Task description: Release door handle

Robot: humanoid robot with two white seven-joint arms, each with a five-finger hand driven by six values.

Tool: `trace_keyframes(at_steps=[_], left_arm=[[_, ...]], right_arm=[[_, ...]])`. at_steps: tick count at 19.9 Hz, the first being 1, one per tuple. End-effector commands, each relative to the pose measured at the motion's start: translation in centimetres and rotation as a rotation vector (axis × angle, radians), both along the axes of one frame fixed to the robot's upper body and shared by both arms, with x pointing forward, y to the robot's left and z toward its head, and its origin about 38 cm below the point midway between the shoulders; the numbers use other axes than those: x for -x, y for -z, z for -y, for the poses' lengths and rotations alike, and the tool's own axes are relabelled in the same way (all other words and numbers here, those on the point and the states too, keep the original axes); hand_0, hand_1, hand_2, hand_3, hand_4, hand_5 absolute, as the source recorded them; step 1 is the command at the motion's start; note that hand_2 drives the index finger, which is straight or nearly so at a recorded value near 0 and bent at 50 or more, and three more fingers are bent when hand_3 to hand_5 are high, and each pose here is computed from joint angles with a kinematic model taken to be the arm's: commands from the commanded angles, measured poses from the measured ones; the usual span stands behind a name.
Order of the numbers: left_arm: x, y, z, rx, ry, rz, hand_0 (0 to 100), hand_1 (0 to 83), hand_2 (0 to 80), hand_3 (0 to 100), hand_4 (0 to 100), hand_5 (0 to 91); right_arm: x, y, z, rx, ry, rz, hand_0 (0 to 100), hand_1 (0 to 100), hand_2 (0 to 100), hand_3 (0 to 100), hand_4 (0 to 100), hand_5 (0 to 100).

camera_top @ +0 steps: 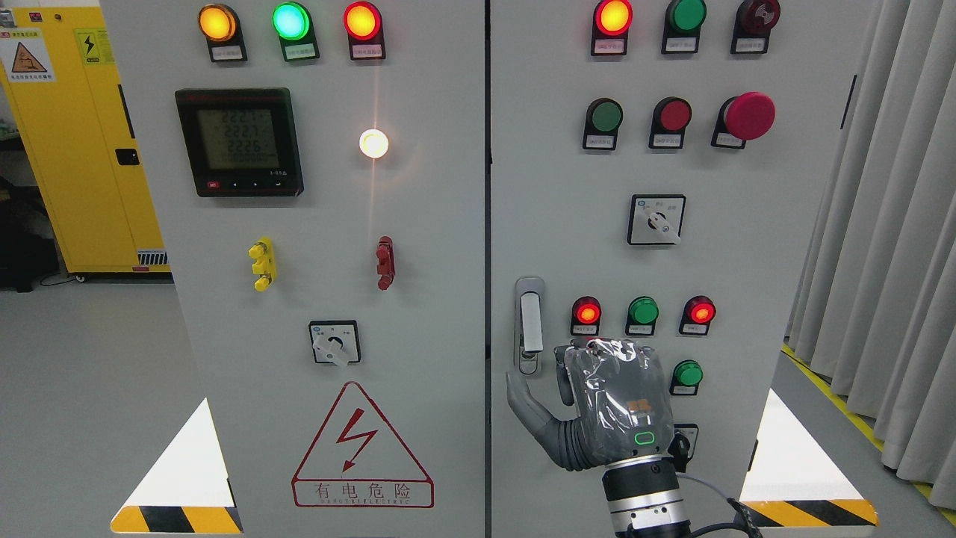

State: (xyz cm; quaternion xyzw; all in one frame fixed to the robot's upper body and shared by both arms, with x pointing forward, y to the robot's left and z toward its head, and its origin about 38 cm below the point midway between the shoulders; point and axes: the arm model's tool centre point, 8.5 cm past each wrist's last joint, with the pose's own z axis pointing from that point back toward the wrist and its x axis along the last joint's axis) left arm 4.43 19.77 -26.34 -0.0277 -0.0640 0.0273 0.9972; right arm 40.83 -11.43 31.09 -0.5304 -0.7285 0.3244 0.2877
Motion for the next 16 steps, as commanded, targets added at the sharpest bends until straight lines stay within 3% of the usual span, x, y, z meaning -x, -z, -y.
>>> trace_keyframes(at_steps=[1,16], left_arm=[[0.0,0.0,0.0,0.0,-0.001,0.0,12,55.6,0.0,0,0,0.0],[0.0,0.0,0.0,-0.001,-0.001,0.002,12,55.6,0.0,0,0,0.0]], right_arm=[[-0.6,0.0,-0.6,0.021,0.001,-0.003,34,19,99,100,100,100],[-1.9,-0.1,-0.4,0.009,0.034,-0.023,37,22,98,100,100,100]])
